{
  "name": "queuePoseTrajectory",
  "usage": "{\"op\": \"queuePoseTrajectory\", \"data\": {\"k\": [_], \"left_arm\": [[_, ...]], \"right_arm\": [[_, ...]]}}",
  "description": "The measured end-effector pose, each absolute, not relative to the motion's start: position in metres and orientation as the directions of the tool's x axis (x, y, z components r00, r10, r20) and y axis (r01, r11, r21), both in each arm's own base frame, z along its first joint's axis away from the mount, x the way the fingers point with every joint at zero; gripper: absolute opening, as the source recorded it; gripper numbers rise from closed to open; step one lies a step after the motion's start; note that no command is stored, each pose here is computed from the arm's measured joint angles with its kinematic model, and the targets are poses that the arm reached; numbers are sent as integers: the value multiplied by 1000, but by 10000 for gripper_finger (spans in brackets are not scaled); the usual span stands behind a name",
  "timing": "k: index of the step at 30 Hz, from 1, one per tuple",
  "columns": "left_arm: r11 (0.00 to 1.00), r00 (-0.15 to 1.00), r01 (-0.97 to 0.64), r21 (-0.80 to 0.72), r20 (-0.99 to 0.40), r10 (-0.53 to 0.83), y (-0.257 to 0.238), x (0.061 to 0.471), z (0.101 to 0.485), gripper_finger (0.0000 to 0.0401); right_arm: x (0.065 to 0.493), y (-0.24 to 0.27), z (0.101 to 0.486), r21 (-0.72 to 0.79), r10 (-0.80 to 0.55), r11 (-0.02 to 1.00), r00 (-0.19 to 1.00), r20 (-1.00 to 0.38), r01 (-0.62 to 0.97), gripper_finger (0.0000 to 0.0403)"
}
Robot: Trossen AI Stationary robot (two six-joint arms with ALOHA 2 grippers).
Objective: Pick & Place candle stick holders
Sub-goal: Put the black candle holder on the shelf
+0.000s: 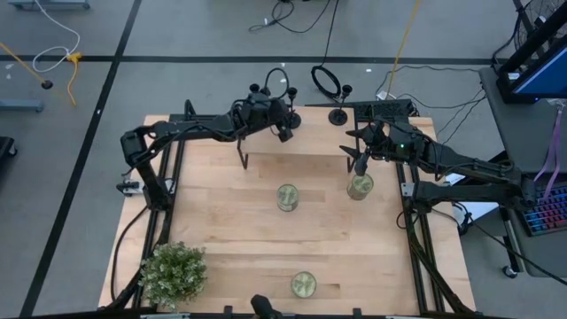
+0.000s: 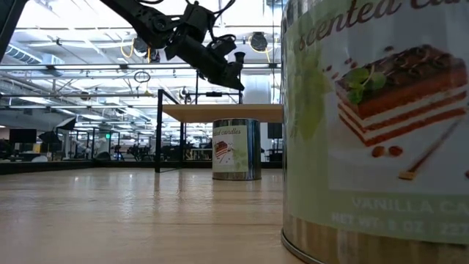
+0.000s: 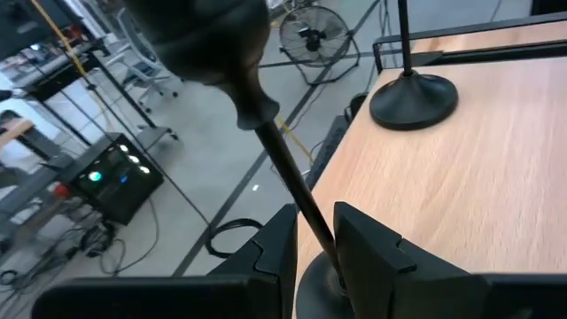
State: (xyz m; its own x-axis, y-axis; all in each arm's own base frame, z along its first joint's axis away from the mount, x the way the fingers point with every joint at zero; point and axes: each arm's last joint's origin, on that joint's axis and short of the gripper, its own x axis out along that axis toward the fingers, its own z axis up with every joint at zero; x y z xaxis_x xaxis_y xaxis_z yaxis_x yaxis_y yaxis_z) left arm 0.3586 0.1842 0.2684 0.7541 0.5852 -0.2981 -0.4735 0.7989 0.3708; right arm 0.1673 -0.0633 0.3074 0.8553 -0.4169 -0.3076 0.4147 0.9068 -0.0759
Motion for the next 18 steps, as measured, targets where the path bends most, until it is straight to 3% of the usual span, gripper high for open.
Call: {"op": "queuePoseTrajectory", "data": {"k": [4, 13, 18], "left_arm": [[777, 728, -498, 385, -301, 616, 181, 360, 268, 83], [799, 741, -539, 267, -301, 600, 171, 365, 268, 81], [723, 662, -630, 283, -290, 691, 167, 365, 268, 81]], "right_arm": [[167, -63, 307, -76, -417, 907, 855, -308, 415, 228], [167, -63, 307, -76, -417, 907, 855, -308, 415, 228], [167, -63, 307, -75, -417, 907, 855, -308, 415, 228]]}}
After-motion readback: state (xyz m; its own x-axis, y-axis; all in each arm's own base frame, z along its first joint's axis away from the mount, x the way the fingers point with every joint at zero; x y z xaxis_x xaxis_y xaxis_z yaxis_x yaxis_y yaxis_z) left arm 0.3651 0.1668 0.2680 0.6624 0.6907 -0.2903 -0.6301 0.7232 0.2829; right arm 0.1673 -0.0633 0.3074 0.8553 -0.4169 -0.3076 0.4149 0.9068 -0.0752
